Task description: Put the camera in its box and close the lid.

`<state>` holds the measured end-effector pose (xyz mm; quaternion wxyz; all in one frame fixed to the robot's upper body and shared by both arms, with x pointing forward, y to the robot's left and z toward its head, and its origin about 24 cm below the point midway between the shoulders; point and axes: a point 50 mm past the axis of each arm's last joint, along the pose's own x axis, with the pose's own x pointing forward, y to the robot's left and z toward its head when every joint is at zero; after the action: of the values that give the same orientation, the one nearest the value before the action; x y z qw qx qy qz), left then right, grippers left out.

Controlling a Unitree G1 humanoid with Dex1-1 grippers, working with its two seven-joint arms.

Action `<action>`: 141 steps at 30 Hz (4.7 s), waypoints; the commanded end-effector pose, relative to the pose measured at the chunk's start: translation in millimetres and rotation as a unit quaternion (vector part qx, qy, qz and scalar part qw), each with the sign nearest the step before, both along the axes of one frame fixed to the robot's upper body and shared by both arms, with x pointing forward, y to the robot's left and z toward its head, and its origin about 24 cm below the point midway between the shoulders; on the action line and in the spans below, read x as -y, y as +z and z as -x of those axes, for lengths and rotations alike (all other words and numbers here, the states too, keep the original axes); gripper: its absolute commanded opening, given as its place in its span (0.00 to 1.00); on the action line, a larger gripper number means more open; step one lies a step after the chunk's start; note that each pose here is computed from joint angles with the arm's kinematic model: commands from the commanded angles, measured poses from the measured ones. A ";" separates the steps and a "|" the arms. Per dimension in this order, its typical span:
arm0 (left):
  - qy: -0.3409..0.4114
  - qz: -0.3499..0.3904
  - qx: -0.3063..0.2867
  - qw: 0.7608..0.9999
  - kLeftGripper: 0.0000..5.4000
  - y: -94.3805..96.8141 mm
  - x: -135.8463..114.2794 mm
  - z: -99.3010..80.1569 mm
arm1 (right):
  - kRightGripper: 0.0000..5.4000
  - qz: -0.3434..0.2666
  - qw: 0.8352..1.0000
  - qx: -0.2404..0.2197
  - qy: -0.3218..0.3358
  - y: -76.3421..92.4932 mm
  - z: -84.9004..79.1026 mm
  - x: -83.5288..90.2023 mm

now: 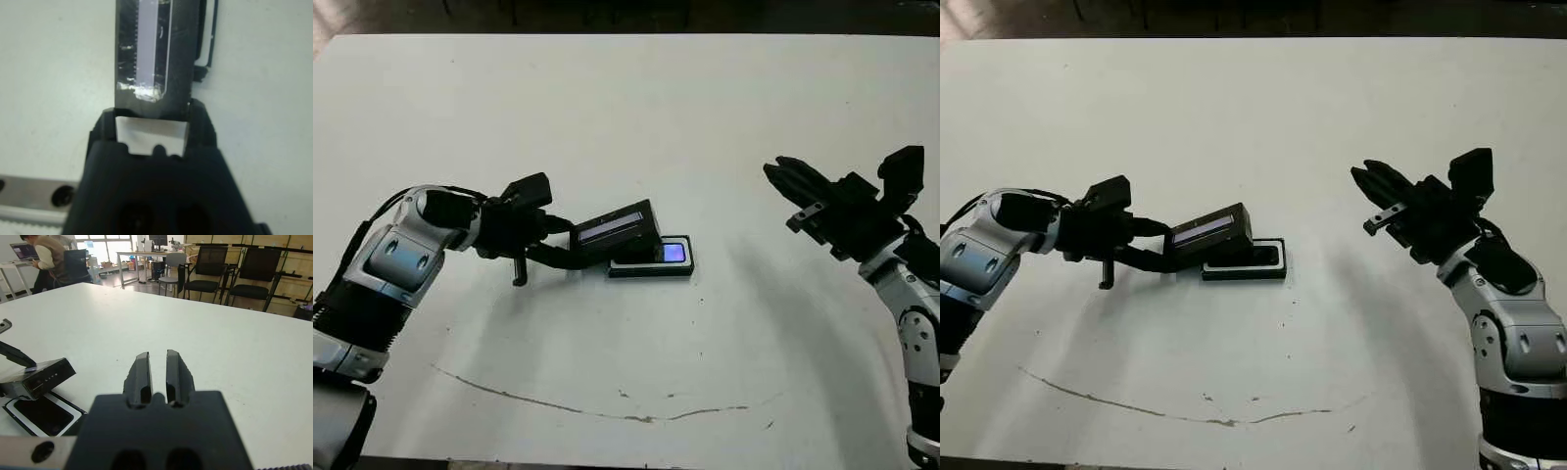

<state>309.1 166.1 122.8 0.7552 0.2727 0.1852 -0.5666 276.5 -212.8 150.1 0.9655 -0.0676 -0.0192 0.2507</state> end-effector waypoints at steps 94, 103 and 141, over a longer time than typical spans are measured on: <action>-0.106 -0.114 0.003 0.988 0.11 10.3 78.1 21.0 | 0.00 0.031 0.999 -0.017 -0.001 -5.9 4.2 0.0; -0.142 -0.143 -0.019 0.979 0.25 3.0 69.8 20.2 | 0.00 0.035 0.999 -0.018 -0.001 -6.1 5.5 -0.5; 0.350 0.299 0.209 0.863 0.48 34.5 31.6 46.8 | 0.00 0.005 1.000 -0.015 0.000 -8.7 -1.4 -5.9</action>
<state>265.9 141.8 166.3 0.9651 0.0875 -0.0956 -0.2274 277.8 -206.3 146.2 0.9636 -0.0724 -0.0100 0.2570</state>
